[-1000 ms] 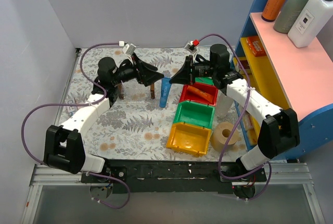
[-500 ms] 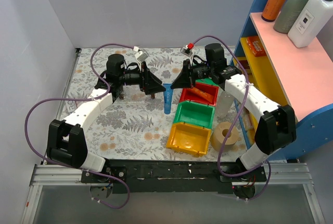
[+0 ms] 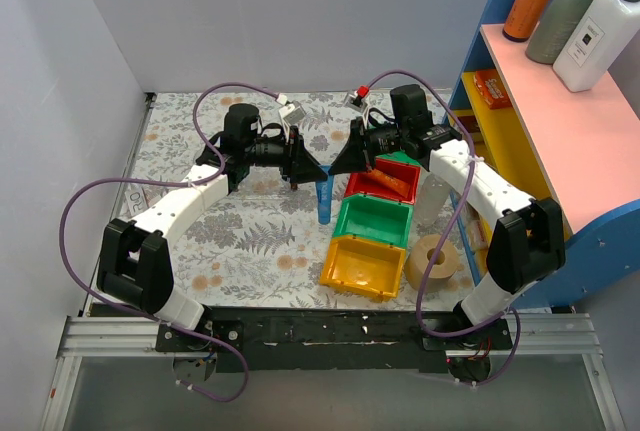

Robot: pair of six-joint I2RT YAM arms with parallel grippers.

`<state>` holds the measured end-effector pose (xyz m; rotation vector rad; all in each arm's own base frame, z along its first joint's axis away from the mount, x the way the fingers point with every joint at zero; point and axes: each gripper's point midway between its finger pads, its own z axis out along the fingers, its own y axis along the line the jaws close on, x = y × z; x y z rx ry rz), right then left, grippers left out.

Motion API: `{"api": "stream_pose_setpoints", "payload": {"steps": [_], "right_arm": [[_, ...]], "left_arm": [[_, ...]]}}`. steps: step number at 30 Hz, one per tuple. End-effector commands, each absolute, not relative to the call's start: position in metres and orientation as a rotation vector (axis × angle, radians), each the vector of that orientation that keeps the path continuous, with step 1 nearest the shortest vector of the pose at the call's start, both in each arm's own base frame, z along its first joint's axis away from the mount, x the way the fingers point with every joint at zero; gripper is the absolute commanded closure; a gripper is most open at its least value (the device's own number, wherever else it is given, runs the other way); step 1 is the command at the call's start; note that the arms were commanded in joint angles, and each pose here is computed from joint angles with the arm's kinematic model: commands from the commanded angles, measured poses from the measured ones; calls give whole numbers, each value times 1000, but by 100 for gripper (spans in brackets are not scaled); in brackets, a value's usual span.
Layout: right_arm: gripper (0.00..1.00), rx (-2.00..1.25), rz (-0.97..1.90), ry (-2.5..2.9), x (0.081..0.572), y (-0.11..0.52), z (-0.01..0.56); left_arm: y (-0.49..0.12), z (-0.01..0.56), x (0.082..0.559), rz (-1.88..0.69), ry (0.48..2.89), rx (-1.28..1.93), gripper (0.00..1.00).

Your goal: Prepare toiletry sets of a toothbrush and toothpaste on the tray

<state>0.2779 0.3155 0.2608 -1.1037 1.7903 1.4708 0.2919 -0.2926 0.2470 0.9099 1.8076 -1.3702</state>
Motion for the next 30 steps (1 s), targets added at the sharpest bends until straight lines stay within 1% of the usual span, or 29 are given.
{"api": "stream_pose_setpoints", "payload": {"steps": [1, 3, 5, 8, 9, 12, 13, 15, 21, 24, 25, 28, 30], "right_arm": [[99, -1151, 1486, 1706, 275, 319, 284], [99, -1150, 1491, 1713, 275, 319, 283], [99, -1150, 1492, 1715, 275, 319, 283], [99, -1167, 1475, 1696, 276, 319, 282], [99, -1168, 1476, 1696, 276, 319, 281], [99, -1169, 1477, 1699, 276, 319, 280], [99, -1165, 1476, 1705, 277, 318, 279], [99, -1166, 1472, 1710, 277, 319, 277], [99, -1154, 1438, 1715, 282, 318, 277], [79, -1146, 1405, 1705, 286, 319, 281], [67, -1139, 1385, 1702, 287, 317, 282], [55, -1088, 1294, 1689, 298, 313, 289], [53, -1032, 1256, 1713, 304, 307, 287]], "left_arm": [[-293, 268, 294, -1346, 1737, 938, 65], [-293, 268, 294, -1345, 1732, 938, 62], [-292, 269, 293, -1340, 1728, 936, 62], [-291, 267, 293, -1335, 1732, 930, 75], [-291, 267, 293, -1335, 1730, 931, 81], [-290, 267, 293, -1325, 1730, 928, 87], [-290, 267, 293, -1323, 1726, 931, 93], [-290, 268, 291, -1323, 1718, 938, 100], [-288, 269, 290, -1294, 1686, 928, 100], [-283, 274, 300, -1216, 1660, 856, 100], [-280, 280, 302, -1182, 1645, 825, 100], [-267, 281, 324, -1051, 1660, 688, 100], [-252, 286, 335, -975, 1664, 602, 100]]}}
